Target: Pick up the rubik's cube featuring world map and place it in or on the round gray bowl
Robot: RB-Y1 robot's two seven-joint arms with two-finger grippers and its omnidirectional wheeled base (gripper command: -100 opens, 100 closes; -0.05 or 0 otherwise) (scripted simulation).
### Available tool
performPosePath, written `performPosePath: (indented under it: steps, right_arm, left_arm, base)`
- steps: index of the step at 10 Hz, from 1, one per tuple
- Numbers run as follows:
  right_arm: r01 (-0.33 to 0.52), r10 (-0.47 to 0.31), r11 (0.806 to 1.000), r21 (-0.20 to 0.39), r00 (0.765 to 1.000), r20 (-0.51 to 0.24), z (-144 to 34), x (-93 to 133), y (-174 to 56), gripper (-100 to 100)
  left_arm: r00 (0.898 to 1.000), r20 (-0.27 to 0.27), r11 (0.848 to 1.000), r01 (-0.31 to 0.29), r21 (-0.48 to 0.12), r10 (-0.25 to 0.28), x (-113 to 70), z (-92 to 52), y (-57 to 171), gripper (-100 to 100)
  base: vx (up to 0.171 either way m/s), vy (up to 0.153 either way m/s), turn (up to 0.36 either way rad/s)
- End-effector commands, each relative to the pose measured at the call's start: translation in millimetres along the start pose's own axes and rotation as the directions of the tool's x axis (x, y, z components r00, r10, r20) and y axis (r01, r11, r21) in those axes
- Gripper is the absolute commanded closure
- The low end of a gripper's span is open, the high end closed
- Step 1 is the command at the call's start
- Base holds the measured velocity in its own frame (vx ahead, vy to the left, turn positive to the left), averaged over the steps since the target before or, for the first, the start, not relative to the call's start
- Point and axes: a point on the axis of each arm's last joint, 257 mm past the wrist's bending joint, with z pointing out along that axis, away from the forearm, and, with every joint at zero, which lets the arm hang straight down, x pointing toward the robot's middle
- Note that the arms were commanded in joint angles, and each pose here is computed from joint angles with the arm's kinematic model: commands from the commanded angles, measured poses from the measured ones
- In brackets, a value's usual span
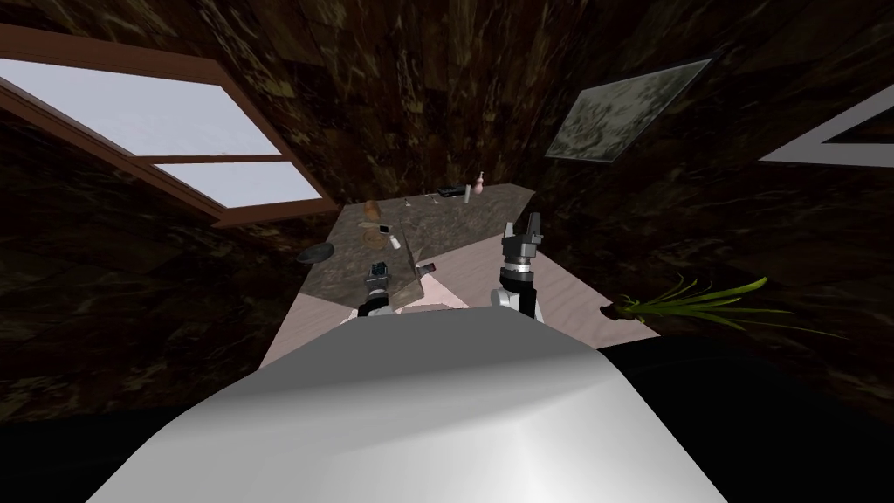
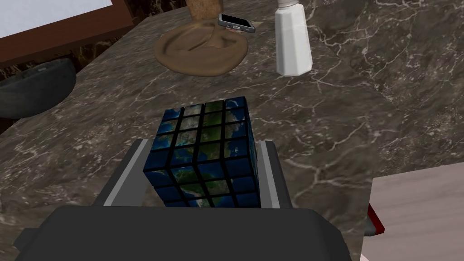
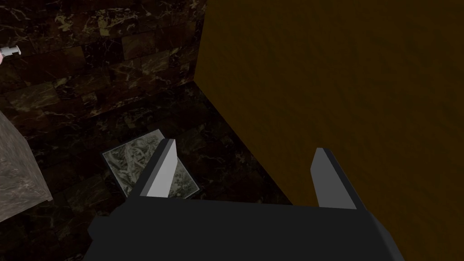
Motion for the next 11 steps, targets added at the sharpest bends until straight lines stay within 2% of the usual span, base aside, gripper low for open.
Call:
performPosePath:
  steps: [1,3,7,8,11]
  right_arm:
    - [0.000,0.000,1.000,0.000,1.000,0.000,0.0,0,0,0]
    - [0.000,0.000,1.000,0.000,1.000,0.000,-0.1,0,0,0]
    - [0.000,0.000,1.000,0.000,1.000,0.000,-0.1,0,0,0]
    - [0.000,0.000,1.000,0.000,1.000,0.000,-0.1,0,0,0]
    - [0.001,-0.001,1.000,0.000,1.000,0.000,-0.2,0,0,0]
  left_arm:
    - [1.000,-0.021,0.999,0.010,0.032,-0.009,12.9,13.9,-19,100]
    - [0.999,-0.039,0.998,0.024,0.063,-0.022,23.5,23.4,-35,100]
    - [0.996,-0.075,0.989,0.062,0.133,-0.052,45.9,43.9,-74,100]
    - [0.995,-0.083,0.985,0.072,0.154,-0.059,51.9,50.9,-89,100]
    - [0.994,-0.087,0.981,0.078,0.176,-0.063,57.8,60.5,-111,100]
  base:
    - [-0.233,0.053,-0.183]
    - [-0.188,0.033,-0.111]
    - [-0.130,0.049,-0.172]
    - [-0.101,0.067,-0.153]
    - [-0.030,0.103,-0.083]
